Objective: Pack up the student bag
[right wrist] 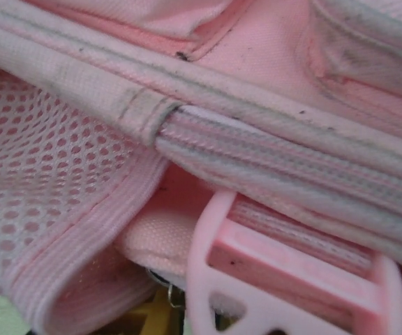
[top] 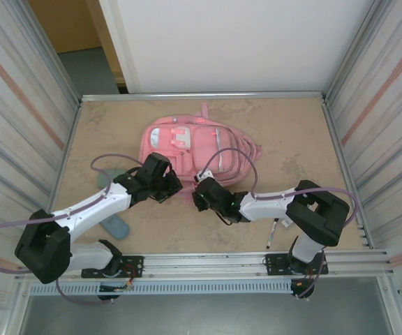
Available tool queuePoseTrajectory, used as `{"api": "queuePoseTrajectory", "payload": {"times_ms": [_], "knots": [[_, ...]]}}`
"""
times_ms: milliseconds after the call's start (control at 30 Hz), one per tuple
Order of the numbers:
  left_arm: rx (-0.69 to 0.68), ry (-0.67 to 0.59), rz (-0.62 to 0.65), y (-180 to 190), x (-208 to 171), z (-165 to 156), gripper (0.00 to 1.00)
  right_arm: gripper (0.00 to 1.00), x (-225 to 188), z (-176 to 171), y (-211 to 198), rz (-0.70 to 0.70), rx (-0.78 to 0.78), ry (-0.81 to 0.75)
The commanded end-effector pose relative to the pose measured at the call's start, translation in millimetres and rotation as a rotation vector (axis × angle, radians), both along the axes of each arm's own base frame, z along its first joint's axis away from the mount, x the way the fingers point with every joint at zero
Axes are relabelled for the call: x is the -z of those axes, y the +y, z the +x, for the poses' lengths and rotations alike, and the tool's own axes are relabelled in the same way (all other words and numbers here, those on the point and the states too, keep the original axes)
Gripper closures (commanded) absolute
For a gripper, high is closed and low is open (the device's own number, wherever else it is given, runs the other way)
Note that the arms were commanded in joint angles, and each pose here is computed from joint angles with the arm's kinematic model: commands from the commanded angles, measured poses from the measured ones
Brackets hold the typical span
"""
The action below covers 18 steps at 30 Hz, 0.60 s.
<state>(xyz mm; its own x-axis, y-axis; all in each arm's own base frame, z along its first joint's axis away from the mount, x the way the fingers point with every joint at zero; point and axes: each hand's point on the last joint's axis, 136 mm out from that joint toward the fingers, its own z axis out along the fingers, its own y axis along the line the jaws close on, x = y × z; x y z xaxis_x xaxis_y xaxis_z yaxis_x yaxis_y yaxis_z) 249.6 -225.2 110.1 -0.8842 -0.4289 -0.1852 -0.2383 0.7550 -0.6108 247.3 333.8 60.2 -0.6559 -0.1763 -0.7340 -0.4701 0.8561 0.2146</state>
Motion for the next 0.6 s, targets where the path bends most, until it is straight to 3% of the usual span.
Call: {"api": "queuePoseTrajectory", "payload": {"times_ms": [0, 167, 567], "knots": [[-0.006, -0.085, -0.080, -3.5, -28.0, 5.2, 1.00, 1.00, -20.1, 10.4, 4.9, 0.042, 0.051, -0.055], [-0.057, -0.089, -0.035, 23.0, -24.1, 11.0, 1.00, 1.00, -17.6, 4.6, -21.1, 0.036, 0.081, 0.014], [-0.071, -0.046, -0.003, 70.8, -5.6, 31.6, 1.00, 1.00, -0.8, 14.6, -133.3, 0.004, 0.249, 0.159]]}}
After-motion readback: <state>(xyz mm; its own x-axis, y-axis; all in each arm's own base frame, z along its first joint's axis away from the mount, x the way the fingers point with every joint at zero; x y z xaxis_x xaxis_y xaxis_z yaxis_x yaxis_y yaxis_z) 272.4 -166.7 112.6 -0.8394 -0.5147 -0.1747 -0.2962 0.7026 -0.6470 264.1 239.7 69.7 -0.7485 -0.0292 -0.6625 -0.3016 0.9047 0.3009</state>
